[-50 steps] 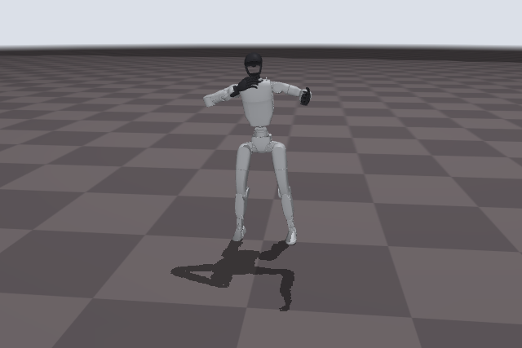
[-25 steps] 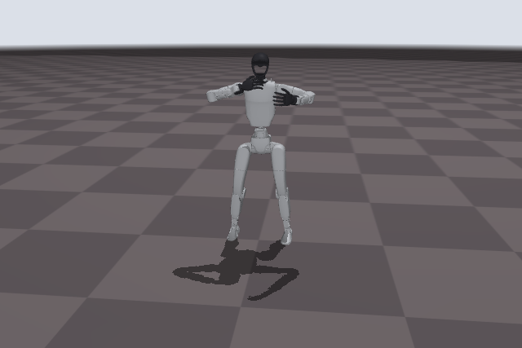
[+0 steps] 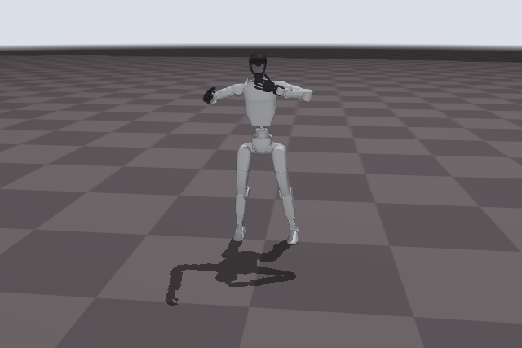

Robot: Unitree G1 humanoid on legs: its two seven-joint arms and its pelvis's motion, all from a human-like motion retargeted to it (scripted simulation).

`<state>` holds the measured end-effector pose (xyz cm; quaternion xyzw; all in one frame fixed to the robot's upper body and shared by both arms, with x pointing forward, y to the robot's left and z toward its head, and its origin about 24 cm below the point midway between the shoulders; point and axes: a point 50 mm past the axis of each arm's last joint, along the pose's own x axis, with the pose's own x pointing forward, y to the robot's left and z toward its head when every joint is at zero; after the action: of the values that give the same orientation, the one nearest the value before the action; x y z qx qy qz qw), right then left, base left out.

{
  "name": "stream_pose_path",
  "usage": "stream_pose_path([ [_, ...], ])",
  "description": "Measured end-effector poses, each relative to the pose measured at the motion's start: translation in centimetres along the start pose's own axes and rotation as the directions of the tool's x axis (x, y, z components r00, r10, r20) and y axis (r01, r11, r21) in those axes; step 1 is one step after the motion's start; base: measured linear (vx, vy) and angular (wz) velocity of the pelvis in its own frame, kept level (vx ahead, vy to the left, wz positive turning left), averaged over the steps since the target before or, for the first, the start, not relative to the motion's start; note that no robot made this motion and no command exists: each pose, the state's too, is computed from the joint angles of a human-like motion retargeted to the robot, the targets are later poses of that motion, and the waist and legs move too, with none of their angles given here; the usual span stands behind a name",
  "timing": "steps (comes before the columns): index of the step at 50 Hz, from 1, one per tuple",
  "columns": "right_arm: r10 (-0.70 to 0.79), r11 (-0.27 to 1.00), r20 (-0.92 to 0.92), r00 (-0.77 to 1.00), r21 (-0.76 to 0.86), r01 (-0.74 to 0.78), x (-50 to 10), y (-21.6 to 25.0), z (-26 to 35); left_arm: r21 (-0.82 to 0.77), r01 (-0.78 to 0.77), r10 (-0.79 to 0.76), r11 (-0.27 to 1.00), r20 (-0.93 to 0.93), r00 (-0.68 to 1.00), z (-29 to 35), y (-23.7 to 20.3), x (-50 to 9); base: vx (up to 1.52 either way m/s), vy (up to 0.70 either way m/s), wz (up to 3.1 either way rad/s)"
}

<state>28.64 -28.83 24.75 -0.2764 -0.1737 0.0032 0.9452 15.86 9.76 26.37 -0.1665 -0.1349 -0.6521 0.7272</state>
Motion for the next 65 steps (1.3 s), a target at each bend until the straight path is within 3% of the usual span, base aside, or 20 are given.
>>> stream_pose_path([
  [2,0.204,0.973,0.079,0.976,-0.129,-0.193,0.2,1.9,2.7,0.035,0.103,-0.101,0.994,-0.069,0.992,-0.4,-0.8,0.1,0.0,0.0,0.0],
  [6,0.435,0.808,0.425,0.794,0.204,-0.552,-2.2,7.9,9.5,0.22,-0.241,0.266,0.945,-0.09,0.96,0.3,4.6,-2.8,0.0,0.0,0.0],
  [8,0.519,0.652,0.565,0.641,0.222,-0.725,-4.6,10.3,12.7,0.336,-0.494,0.544,0.802,-0.069,0.836,0.9,8.8,-6.4,0.01,0.0,0.18],
  [11,0.571,0.517,0.717,0.399,0.063,-0.854,-8.5,12.5,16.6,0.483,-0.773,0.88,0.412,0.009,0.475,2.3,14.1,-14.1,0.0,0.0,0.12],
  [14,0.574,0.574,0.771,0.274,-0.141,-0.807,-10.5,13.0,18.4,0.485,-0.873,0.992,-0.048,0.123,0.013,3.8,16.2,-23.2,0.0,0.0,0.0],
  [17,0.507,0.748,0.759,0.408,-0.154,-0.645,-8.7,11.6,18.2,0.247,-0.861,0.891,-0.444,0.226,-0.394,4.9,15.0,-30.4,0.0,0.0,0.0],
  [20,0.359,0.919,0.66,0.66,-0.126,-0.375,-4.5,8.5,15.7,0.04,-0.792,0.763,-0.61,0.3,-0.573,6.3,13.4,-33.1,0.0,0.0,0.0],
  [23,0.104,0.987,0.458,0.883,-0.156,-0.036,-0.3,3.7,10.6,0.01,-0.857,0.793,-0.515,0.386,-0.472,7.5,14.0,-30.3,0.0,-0.12,-0.27],
  [25,-0.142,0.974,0.284,0.948,-0.129,0.185,1.1,-0.2,6.5,0.04,-0.938,0.865,-0.346,0.401,-0.302,7.4,14.8,-26.3,-0.01,-0.13,-0.26],
  [29,-0.572,0.785,-0.158,0.805,0.18,0.593,-0.1,-6.7,-2.1,0.117,-0.949,0.906,0.294,0.282,0.316,5.6,14.2,-14.4,0.0,0.0,0.0],
  [32,-0.656,0.539,-0.391,0.646,0.357,0.763,-1.9,-8.4,-6.0,0.049,-0.648,0.639,0.76,0.128,0.759,2.6,9.8,-6.1,0.0,0.0,0.0],
  [35,-0.624,0.545,-0.398,0.672,0.395,0.74,-1.9,-8.4,-6.6,-0.051,-0.19,0.19,0.98,-0.009,0.982,-0.1,3.4,-1.1,0.0,0.0,0.0],
  [38,-0.486,0.722,-0.28,0.828,0.405,0.561,-0.6,-6.2,-4.6,0.119,-0.024,0.036,0.993,-0.096,0.995,-0.6,1.6,-0.3,0.0,0.0,0.0],
  [42,-0.215,0.942,0.091,0.972,0.283,0.181,0.9,-0.6,2.8,0.574,-0.326,0.451,0.751,-0.086,0.888,0.8,7.6,-4.1,0.0,0.0,0.0],
  [46,0.292,0.929,0.522,0.801,0.044,-0.367,-1.6,7.8,12.5,0.707,-0.61,0.864,0.357,-0.002,0.504,2.3,14.6,-13.5,0.0,0.01,-0.02],
  [50,0.562,0.691,0.767,0.31,-0.23,-0.685,-8.8,13.8,19.3,0.513,-0.845,0.982,-0.149,0.18,-0.064,3.4,16.8,-24.0,0.0,0.06,-0.05],
  [53,0.598,0.667,0.795,0.102,-0.422,-0.614,-11.9,15.1,20.8,0.232,-0.86,0.881,-0.454,0.261,-0.394,4.1,16.1,-28.6,0.0,0.02,-0.01],
  [55,0.578,0.748,0.8,0.16,-0.442,-0.495,-11.2,14.8,20.5,0.162,-0.833,0.829,-0.53,0.305,-0.468,4.9,15.5,-29.7,0.0,0.0,0.0],
  [60,0.409,0.892,0.636,0.654,-0.432,-0.137,-3.2,10.2,15.1,0.248,-0.92,0.916,-0.305,0.342,-0.211,6.2,15.3,-25.3,0.0,0.0,0.0],
  [65,0.028,0.974,0.219,0.975,-0.225,0.023,1.2,3.3,4.8,0.262,-0.86,0.844,0.437,0.211,0.493,4.3,12.6,-11.8,0.0,0.0,0.0],
])
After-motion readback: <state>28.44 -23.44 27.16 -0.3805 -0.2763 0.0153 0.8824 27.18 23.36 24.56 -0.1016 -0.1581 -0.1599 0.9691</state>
